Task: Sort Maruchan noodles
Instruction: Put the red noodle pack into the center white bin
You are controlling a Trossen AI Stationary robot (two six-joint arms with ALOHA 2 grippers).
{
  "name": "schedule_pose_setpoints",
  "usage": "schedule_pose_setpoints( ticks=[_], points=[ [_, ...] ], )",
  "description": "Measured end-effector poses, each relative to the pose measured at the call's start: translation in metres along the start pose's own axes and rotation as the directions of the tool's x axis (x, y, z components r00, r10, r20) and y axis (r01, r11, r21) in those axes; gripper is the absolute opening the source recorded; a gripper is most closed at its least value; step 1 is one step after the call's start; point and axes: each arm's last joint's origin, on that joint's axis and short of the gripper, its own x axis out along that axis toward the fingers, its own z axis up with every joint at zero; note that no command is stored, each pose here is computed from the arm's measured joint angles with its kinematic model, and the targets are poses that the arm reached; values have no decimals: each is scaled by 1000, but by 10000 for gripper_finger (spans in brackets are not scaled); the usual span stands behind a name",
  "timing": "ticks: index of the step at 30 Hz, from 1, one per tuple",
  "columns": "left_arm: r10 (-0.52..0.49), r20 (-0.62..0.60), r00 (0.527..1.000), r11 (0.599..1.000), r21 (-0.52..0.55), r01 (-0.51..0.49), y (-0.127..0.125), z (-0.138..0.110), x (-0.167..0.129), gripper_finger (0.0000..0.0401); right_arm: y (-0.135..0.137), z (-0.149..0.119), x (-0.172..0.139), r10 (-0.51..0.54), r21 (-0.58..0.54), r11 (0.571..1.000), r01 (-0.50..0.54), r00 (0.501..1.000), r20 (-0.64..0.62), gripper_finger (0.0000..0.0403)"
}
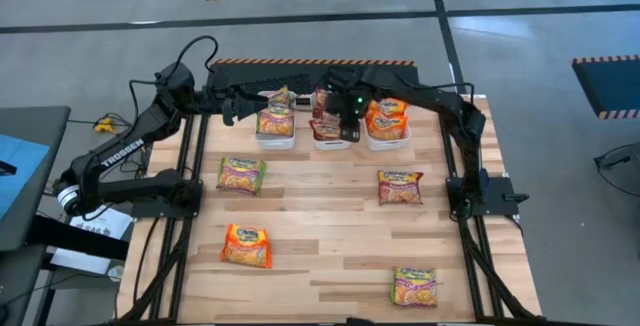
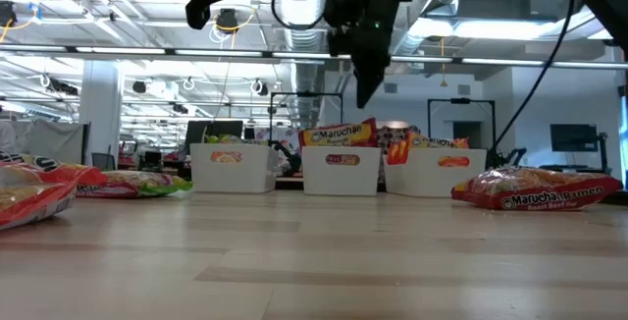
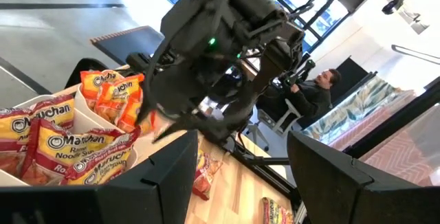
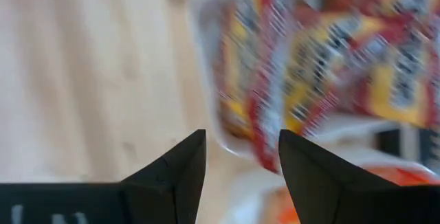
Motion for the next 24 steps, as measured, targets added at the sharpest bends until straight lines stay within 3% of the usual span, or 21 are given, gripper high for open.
schedule_pose_setpoints(
  ticks=[4, 8, 16, 24],
  points=[
    [0, 0, 1000, 1000, 0, 0, 0, 0, 0, 210, 8, 10, -3, 150, 42, 987, -155, 982, 112, 204],
    [0, 0, 1000, 1000, 11, 0, 0, 0, 0, 210, 16, 13, 11, 225, 44, 972, -229, 971, 87, 203],
    [27, 7, 1000, 1000, 6, -27, 1, -1, 0, 210, 16, 21, 47, 233, 43, 971, -235, 972, 43, 203],
    [46, 21, 999, 999, 6, -46, 2, 0, 0, 210, -4, 18, 73, 158, 123, 980, -155, 987, -17, 203]
  ],
)
